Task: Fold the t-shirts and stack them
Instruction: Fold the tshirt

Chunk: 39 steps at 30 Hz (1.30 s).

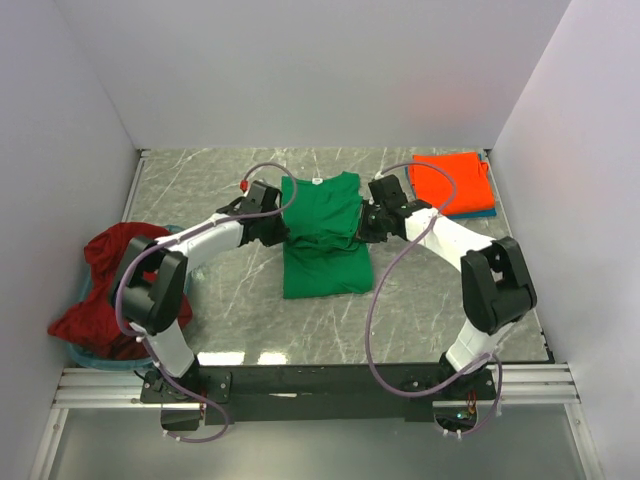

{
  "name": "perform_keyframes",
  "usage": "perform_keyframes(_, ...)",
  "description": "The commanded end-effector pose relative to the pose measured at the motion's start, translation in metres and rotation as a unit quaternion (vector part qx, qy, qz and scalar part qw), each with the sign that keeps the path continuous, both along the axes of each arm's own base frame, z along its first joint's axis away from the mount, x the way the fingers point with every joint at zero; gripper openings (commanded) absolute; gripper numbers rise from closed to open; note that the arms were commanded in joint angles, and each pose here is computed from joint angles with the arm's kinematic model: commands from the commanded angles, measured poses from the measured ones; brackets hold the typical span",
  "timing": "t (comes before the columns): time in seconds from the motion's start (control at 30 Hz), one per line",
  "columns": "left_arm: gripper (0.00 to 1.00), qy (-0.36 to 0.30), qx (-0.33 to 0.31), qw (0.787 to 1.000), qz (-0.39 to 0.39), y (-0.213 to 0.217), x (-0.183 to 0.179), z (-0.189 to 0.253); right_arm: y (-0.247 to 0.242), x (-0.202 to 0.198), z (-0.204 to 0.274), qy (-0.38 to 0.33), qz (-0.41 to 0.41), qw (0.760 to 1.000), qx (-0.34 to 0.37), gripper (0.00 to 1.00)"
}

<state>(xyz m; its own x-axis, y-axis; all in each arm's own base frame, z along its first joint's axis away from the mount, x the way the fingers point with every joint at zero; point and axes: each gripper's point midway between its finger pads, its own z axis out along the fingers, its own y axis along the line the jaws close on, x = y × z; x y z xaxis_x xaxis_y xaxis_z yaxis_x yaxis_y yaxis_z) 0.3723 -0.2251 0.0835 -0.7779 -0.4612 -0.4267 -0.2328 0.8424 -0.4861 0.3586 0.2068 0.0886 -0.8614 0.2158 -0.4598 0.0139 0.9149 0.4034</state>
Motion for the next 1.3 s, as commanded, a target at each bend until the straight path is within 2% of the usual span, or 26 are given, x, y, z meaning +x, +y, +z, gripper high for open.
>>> perform_keyframes(0.0,0.01,-0.019,-0.004,1.0,-0.009,-0.005,0.017,0.008,0.006,0.021,0.008,-0.02,0.006,1.0,0.017,0.0)
perform_keyframes(0.07,0.04,-0.011,0.003,1.0,-0.005,-0.003,0.018,0.002,0.007,0.024,0.005,-0.015,0.008,1.0,0.019,0.03)
perform_keyframes(0.13,0.09,-0.011,0.005,1.0,-0.004,-0.003,0.02,0.001,0.007,0.028,0.0,-0.009,0.009,1.0,0.018,0.11)
perform_keyframes(0.17,0.18,-0.011,0.005,1.0,-0.004,-0.003,0.021,0.002,0.008,0.029,-0.002,-0.006,0.009,1.0,0.018,0.17)
perform_keyframes(0.23,0.27,-0.014,0.004,1.0,-0.006,-0.004,0.022,0.004,0.009,0.029,0.001,-0.003,0.014,1.0,0.02,0.34)
perform_keyframes(0.27,0.39,-0.018,0.002,1.0,-0.006,-0.004,0.022,0.008,0.01,0.029,0.002,-0.003,0.015,1.0,0.021,0.57)
perform_keyframes(0.3,0.5,-0.023,0.001,1.0,-0.006,-0.003,0.022,0.011,0.011,0.029,0.009,-0.009,0.015,0.999,0.027,0.65)
perform_keyframes(0.33,0.59,-0.029,-0.002,1.0,-0.004,-0.003,0.022,0.015,0.011,0.028,0.012,-0.012,0.014,0.999,0.029,0.71)
perform_keyframes(0.37,0.76,-0.038,-0.006,0.999,-0.001,-0.001,0.02,0.023,0.011,0.027,0.015,-0.018,0.016,0.999,0.03,0.78)
perform_keyframes(0.47,0.99,-0.051,-0.009,0.999,0.008,0.007,0.009,0.036,0.006,0.017,0.029,-0.034,0.013,0.999,0.037,0.84)
perform_keyframes(0.6,0.99,-0.059,-0.022,0.998,0.016,0.017,-0.013,0.047,-0.001,-0.009,0.045,-0.054,0.015,0.997,0.051,0.85)
perform_keyframes(0.83,0.99,-0.044,-0.05,0.998,-0.006,0.008,-0.076,0.036,-0.022,-0.068,0.016,-0.031,0.004,0.998,0.061,0.87)
perform_keyframes(0.97,0.99,-0.009,-0.04,0.999,0.0,0.013,-0.106,0.005,-0.026,-0.082,0.003,-0.017,-0.002,0.998,0.065,0.88)
perform_keyframes(1.07,1.0,0.005,-0.055,0.998,-0.001,0.012,-0.119,-0.008,-0.028,-0.089,-0.009,-0.005,-0.006,0.998,0.068,0.89)
perform_keyframes(1.27,0.98,0.016,-0.064,0.998,-0.009,0.005,-0.126,-0.02,-0.035,-0.094,-0.033,0.019,-0.024,0.998,0.049,0.86)
